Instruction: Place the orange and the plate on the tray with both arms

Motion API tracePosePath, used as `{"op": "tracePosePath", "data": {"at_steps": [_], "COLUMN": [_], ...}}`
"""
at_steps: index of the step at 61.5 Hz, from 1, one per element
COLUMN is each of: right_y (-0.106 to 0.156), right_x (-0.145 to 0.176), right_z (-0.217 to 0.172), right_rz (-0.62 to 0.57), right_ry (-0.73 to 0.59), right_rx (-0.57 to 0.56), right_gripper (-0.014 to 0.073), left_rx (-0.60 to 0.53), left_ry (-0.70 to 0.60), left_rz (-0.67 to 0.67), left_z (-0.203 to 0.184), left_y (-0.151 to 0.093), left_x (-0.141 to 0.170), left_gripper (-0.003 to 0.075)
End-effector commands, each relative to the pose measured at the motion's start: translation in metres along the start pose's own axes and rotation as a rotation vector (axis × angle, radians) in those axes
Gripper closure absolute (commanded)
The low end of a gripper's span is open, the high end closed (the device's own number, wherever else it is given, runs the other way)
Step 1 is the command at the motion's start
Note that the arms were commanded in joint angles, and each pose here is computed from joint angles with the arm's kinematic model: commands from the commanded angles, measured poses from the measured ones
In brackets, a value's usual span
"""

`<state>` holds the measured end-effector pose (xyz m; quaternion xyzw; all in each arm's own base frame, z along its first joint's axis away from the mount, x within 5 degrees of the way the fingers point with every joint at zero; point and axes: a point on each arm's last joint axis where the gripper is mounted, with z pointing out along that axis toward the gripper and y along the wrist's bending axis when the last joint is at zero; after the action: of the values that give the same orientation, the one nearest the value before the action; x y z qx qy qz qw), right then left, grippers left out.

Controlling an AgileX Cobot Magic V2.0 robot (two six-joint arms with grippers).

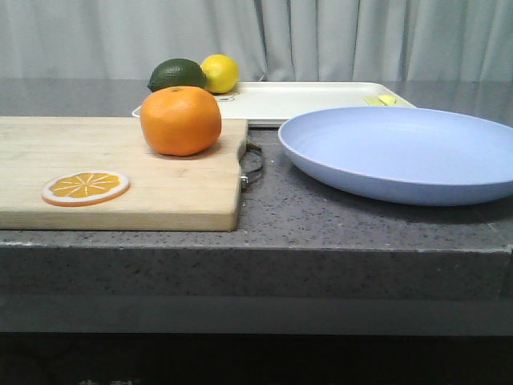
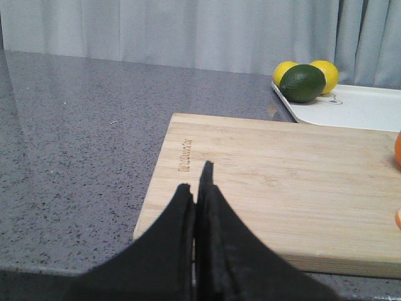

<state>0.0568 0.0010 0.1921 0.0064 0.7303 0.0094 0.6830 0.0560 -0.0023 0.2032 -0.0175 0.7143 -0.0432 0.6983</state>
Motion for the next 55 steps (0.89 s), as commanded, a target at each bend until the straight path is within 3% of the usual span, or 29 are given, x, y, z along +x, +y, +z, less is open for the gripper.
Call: {"op": "tracePosePath", "data": {"at_steps": [1, 55], "right_y": [-0.0011, -0.0014], "right_x": [-0.0097, -0.0121], "right_z": [-0.0025, -0.0028], "right_rz": [-0.004, -0.004], "right_ry": [-0.106, -0.132], "right_rx": [0.015, 0.018], "right_gripper": [0.0707, 0.0707], "left_rx": [0.003, 0.003], "left_ry": [-0.102, -0.102], "left_rz": [-0.018, -0.018], "left_z": [-0.0018, -0.0018], "left_y": [-0.0001, -0.0001], "left_x": [-0.0073, -0.0073], "left_gripper": [0.0738, 0.0738]}}
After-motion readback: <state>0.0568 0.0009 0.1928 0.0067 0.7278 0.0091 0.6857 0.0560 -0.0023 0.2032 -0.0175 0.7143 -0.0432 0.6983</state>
